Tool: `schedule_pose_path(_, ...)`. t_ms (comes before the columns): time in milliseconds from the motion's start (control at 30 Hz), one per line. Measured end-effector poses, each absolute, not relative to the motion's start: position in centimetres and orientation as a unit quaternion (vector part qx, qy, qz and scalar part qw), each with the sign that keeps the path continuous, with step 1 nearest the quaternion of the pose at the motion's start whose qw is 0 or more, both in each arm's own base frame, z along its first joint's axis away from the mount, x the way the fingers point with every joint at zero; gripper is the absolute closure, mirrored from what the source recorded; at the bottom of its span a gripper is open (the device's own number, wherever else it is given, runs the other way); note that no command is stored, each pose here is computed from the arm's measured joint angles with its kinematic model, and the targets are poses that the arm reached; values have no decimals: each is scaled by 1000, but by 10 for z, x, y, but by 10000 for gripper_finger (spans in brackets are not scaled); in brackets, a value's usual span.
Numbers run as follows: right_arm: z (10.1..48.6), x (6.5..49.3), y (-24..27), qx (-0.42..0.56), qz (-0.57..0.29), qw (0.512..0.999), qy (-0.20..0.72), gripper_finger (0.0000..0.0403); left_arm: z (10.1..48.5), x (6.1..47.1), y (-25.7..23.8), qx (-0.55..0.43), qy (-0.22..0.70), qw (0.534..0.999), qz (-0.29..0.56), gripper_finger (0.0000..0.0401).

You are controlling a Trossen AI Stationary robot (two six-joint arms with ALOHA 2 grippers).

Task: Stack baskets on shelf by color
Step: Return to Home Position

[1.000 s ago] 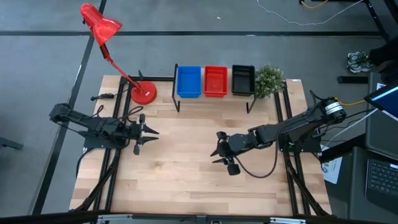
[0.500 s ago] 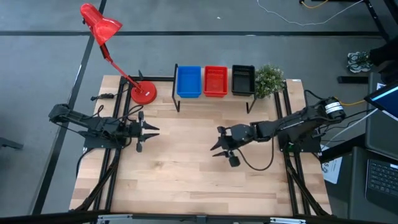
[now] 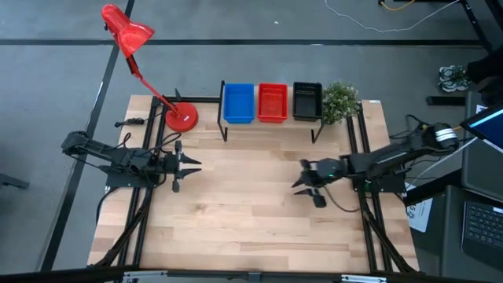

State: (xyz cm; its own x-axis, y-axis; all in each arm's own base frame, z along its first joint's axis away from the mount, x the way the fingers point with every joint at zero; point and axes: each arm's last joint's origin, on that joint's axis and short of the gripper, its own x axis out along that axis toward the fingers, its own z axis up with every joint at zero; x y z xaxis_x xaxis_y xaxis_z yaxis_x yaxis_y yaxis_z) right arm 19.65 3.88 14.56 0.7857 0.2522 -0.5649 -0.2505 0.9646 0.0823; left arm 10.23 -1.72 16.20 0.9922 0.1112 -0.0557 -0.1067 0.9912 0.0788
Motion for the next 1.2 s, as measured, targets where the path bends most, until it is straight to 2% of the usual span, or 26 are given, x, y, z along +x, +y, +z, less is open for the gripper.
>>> schedule_pose_path(100, 147, 173, 42, 28, 108, 957, 266, 272, 162, 102, -17, 38, 30, 997, 55, 307)
schedule_pose_path(300, 150, 140, 41, 41, 132, 973, 183, 272, 162, 102, -17, 38, 30, 997, 55, 307)
schedule_pose_path(467, 158, 129, 43, 81, 147, 977, 131, 272, 162, 102, -17, 38, 30, 997, 54, 307)
schedule_pose_path(600, 168, 121, 42, 54, 191, 978, 68, 272, 162, 102, -17, 38, 30, 997, 54, 307)
schedule_pose_path(733, 174, 115, 38, 47, 187, 981, 18, 272, 162, 102, -17, 38, 30, 997, 54, 307)
schedule_pose_path(1200, 176, 106, 32, 52, 177, 982, -32, 272, 162, 102, -17, 38, 30, 997, 54, 307)
